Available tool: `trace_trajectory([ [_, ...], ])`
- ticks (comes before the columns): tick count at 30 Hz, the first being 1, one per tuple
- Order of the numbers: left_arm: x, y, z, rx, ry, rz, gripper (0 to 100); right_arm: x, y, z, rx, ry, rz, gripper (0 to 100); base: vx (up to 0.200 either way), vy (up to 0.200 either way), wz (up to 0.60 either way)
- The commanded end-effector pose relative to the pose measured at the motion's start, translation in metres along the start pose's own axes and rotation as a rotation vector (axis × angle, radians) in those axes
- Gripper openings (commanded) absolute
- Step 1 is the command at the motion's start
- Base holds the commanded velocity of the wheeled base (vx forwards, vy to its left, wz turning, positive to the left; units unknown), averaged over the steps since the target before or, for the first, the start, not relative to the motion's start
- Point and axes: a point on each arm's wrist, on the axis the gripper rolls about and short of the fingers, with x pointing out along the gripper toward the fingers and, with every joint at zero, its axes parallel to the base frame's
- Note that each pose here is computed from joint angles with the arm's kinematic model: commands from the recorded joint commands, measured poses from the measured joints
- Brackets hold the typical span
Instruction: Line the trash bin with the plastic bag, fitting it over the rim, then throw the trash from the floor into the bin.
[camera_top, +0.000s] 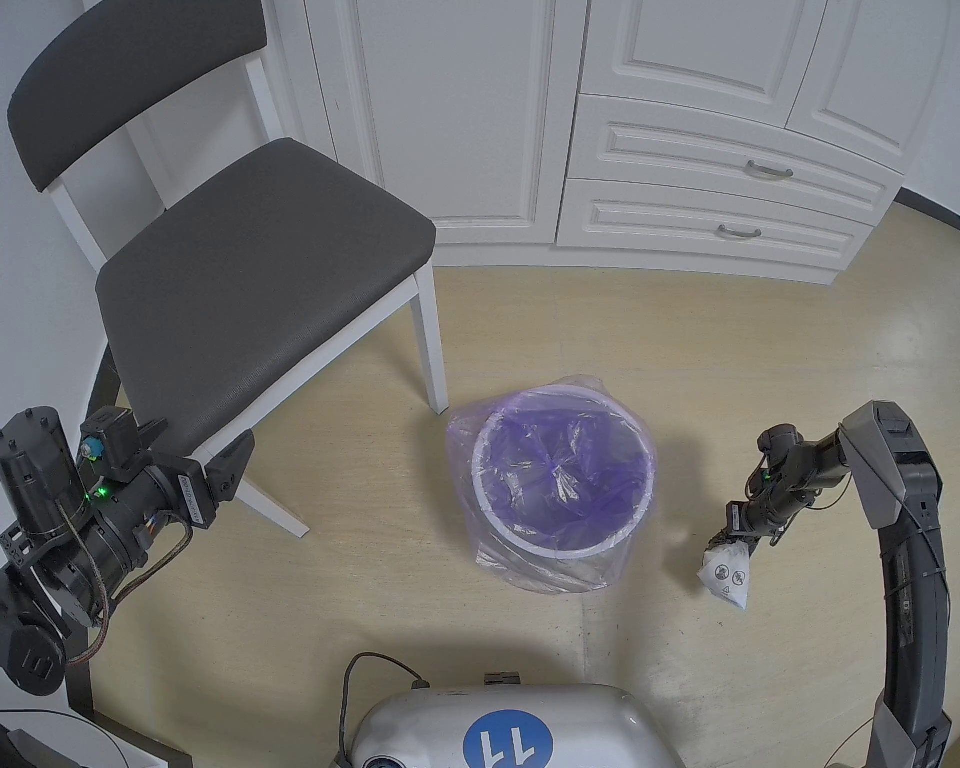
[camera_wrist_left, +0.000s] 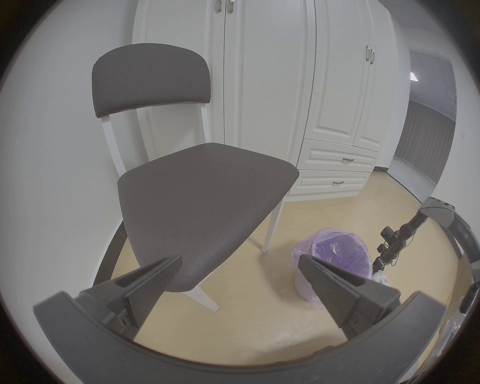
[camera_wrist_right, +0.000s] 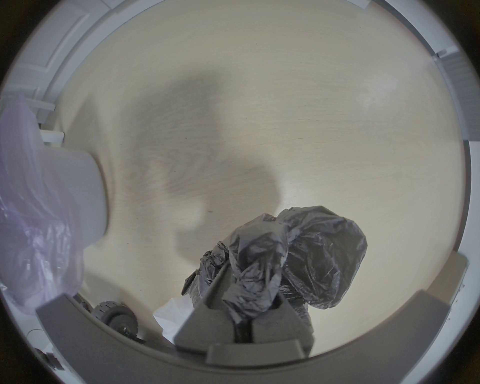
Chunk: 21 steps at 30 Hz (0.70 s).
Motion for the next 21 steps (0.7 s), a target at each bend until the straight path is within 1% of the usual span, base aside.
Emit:
trace_trajectory([
  [1,-0.005,0.003,0.005,-0.008,-0.026,0.011,100,-0.027,0.002,0.005,0.01,-0.036,0.034,0,0.0,0.0,0.0],
  [8,-0.004,0.005,0.005,-0.009,-0.026,0.017,100,-0.042,0.003,0.001,0.007,-0.069,0.042,0,0.0,0.0,0.0],
  [11,-0.004,0.005,0.006,-0.01,-0.032,0.017,100,-0.051,0.005,0.003,0.001,-0.101,0.079,0,0.0,0.0,0.0],
  [21,-0.004,0.008,0.008,-0.011,-0.041,0.031,100,-0.059,0.006,0.004,-0.002,-0.111,0.083,0,0.0,0.0,0.0],
])
